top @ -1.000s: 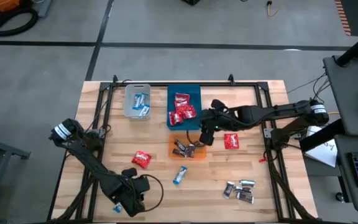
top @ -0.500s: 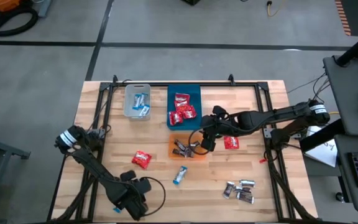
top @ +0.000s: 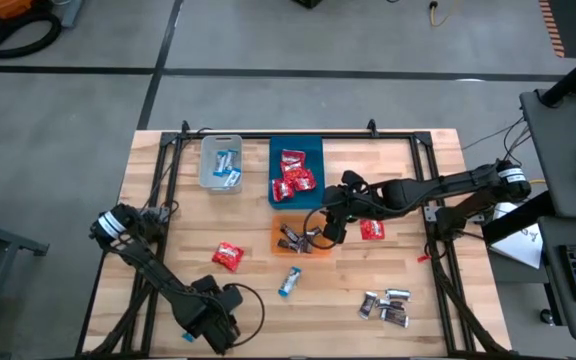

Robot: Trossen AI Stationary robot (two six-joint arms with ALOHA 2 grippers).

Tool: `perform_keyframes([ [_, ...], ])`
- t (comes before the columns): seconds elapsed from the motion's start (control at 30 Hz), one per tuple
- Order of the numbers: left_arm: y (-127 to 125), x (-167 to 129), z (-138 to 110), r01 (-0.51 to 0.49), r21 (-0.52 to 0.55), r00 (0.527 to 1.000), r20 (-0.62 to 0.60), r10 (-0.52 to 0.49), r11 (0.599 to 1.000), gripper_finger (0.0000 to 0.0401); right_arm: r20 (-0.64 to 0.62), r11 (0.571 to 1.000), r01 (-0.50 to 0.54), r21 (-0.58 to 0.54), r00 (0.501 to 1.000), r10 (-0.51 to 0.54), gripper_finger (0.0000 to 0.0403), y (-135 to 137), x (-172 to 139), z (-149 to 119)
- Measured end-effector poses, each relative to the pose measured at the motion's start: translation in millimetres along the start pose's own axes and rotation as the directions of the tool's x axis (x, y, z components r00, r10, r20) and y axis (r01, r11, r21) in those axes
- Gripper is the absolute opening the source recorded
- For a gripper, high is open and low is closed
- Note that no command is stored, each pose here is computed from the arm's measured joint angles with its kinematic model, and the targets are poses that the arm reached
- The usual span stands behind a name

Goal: Sort candy
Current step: Put the blue chocolate bar into the gray bin

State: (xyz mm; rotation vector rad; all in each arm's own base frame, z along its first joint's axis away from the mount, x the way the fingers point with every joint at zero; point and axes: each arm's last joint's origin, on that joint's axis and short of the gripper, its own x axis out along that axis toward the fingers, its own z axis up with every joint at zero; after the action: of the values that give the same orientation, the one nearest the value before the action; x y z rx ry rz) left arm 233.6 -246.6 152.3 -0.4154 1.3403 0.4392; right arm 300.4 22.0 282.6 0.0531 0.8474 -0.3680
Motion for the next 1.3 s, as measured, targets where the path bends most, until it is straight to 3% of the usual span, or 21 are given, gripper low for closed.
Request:
perform_keyframes([
  [0.33, 9, 14, -2, -0.008, -0.03, 0.999, 0.036, 0.009, 1.0, 0.0215, -0.019, 1.0, 0.006, 0.005, 1.0, -0.005, 0.0178, 0, 4, -6],
  [0.67, 8, 15, -2, -0.001, 0.004, 0.998, 0.057, 0.001, 1.0, 0.0044, -0.029, 1.0, 0.009, 0.013, 1.0, -0.009, 0.0178, 0, 7, -10],
  [0.77, 8, 14, -1, 0.0, 0.007, 0.998, 0.061, -0.001, 1.0, 0.0012, -0.03, 1.0, 0.009, 0.013, 1.0, -0.009, 0.0178, 0, 7, -10],
  [1.2, 10, -13, 4, -0.071, 0.086, 0.997, 0.05, 0.067, 0.994, 0.0011, -0.034, 1.0, 0.011, 0.009, 0.999, -0.011, 0.0178, 0, 8, -12],
  [1.3, 13, -26, 9, -0.048, 0.099, 0.996, 0.079, 0.04, 0.994, 0.0011, -0.028, 1.0, 0.01, 0.004, 1.0, -0.01, 0.0178, 0, 9, -11],
])
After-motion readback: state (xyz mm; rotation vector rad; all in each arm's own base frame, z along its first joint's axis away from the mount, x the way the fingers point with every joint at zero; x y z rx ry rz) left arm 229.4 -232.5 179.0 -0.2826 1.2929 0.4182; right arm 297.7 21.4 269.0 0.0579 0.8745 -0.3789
